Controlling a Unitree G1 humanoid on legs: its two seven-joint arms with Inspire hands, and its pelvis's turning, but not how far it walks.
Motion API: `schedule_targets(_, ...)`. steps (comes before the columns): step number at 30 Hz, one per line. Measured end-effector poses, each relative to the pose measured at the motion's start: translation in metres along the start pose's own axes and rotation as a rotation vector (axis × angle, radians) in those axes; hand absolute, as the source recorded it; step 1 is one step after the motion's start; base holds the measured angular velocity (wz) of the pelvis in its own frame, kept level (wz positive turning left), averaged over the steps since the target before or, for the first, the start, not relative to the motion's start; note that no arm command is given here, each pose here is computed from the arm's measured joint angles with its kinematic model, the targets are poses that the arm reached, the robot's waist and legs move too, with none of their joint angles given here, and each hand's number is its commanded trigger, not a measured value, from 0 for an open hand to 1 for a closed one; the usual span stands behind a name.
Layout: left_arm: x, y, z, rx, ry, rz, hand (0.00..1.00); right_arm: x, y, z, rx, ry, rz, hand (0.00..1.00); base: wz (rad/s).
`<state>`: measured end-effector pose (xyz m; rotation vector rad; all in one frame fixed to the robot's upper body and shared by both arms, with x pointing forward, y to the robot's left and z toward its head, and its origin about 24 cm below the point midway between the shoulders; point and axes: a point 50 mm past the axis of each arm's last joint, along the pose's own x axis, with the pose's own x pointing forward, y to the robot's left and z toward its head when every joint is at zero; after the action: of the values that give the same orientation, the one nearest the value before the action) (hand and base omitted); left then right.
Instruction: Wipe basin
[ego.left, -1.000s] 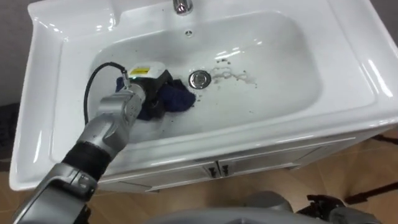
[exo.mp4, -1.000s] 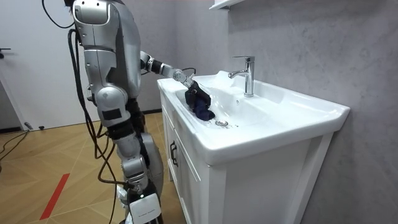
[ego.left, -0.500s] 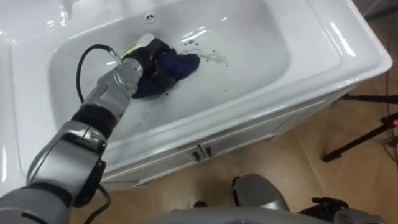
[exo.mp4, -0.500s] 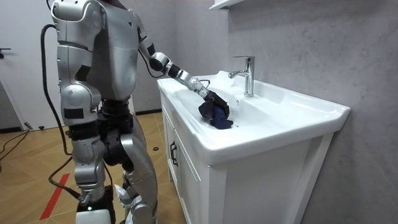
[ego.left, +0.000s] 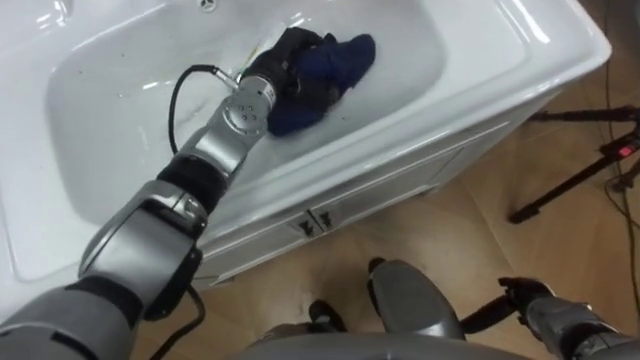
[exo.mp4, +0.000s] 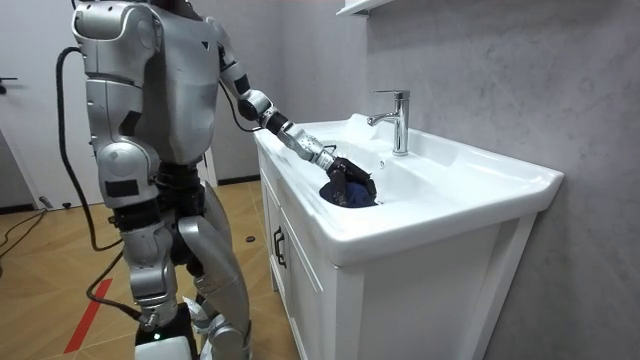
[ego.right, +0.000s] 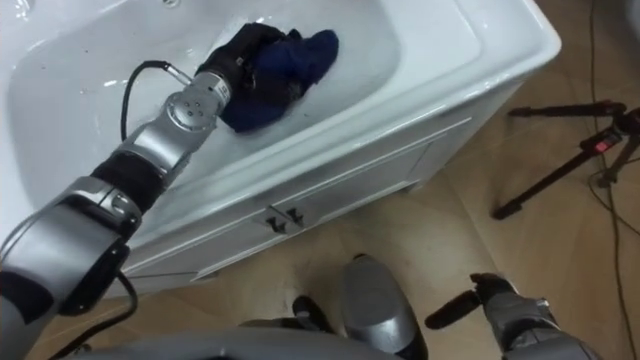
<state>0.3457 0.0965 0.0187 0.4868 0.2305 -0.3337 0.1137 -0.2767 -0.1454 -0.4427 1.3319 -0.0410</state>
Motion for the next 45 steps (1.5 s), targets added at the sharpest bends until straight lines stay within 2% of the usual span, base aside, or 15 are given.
schedule_targets(3,0.0,-0.004,0.003,-0.054,-0.023,-0.012,1.0,0.0,0.002,-0.005,0.022,0.019,0.015,0.0,0.02)
schedule_targets(14,0.0,-0.016,0.029,-0.053,-0.13,-0.024,1.0,0.0,0.006,-0.009,0.143,0.03,0.031,0.0,0.07)
schedule_targets(22,-0.001,-0.018,0.037,0.176,-0.204,0.033,1.0,0.0,0.005,-0.008,0.167,0.027,0.03,0.0,0.02)
schedule_targets(26,-0.002,-0.013,0.035,0.362,-0.235,0.104,1.0,0.0,0.006,-0.013,0.16,0.035,0.037,0.0,-0.14)
schedule_targets(28,-0.001,-0.008,0.028,0.426,-0.22,0.132,1.0,0.0,0.006,-0.016,0.155,0.034,0.039,0.0,-0.21)
schedule_targets(31,0.0,0.003,0.023,0.591,-0.211,0.173,1.0,-0.001,0.002,-0.017,0.169,0.03,0.047,0.0,-0.16)
schedule_targets(34,0.004,0.021,0.021,0.745,-0.184,0.199,1.0,-0.001,-0.007,-0.015,0.163,0.018,0.041,0.0,-0.04)
schedule_targets(42,-0.002,0.066,-0.007,1.053,-0.022,0.267,1.0,-0.002,-0.008,-0.011,0.179,0.007,0.065,0.0,-0.13)
schedule_targets(45,-0.007,0.081,-0.019,1.119,0.064,0.283,1.0,-0.002,-0.009,-0.013,0.202,0.014,0.063,0.0,-0.17)
